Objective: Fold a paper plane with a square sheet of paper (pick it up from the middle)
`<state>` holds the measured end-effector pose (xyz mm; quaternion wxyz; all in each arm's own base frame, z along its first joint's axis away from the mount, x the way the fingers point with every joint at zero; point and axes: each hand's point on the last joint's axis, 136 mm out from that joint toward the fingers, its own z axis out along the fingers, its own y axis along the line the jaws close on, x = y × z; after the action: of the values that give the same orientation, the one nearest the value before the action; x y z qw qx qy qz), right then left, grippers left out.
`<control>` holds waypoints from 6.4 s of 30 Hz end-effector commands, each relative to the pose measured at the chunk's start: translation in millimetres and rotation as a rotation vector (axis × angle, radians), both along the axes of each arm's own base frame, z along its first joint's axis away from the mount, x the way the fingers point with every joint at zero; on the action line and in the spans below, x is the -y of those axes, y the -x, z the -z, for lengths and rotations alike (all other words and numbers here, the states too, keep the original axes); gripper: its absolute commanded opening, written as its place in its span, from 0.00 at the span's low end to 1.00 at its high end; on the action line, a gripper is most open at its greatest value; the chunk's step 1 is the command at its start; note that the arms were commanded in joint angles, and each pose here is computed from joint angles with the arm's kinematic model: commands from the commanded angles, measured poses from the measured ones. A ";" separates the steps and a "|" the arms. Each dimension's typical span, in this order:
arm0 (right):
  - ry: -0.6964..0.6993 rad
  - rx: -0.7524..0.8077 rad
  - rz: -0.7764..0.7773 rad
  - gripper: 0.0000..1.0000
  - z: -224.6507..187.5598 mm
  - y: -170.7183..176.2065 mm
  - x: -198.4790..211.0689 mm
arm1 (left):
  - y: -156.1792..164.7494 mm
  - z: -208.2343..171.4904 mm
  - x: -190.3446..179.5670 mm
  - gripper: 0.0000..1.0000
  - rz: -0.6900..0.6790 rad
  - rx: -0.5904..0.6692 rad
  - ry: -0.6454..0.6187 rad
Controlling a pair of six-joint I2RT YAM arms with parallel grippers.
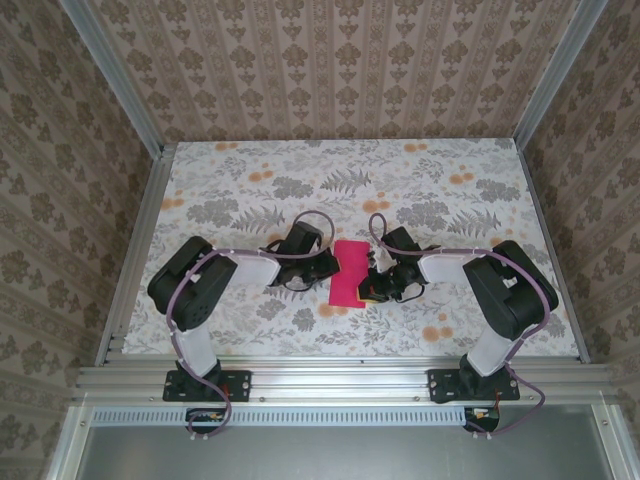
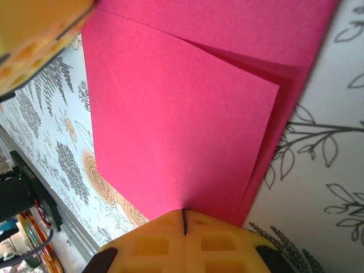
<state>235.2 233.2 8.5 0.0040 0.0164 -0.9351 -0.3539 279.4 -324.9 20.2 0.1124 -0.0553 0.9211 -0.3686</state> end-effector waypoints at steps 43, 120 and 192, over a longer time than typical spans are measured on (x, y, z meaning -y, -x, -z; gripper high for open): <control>-0.019 0.020 -0.021 0.09 -37.6 -6.7 -18.5 | 29.1 19.3 7.4 0.04 0.100 -0.078 -0.104; 0.042 0.052 0.133 0.39 -10.8 -44.7 13.1 | 24.2 -7.6 14.1 0.07 0.177 -0.023 -0.121; 1.039 0.216 -0.256 0.06 -73.1 -51.2 58.0 | 14.7 -111.1 -137.6 0.27 -0.301 0.276 -0.296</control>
<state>287.7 155.3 86.4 -0.0523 0.1607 -0.9724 0.1611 268.1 -197.4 134.4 0.2975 -0.1115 0.9205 -0.2273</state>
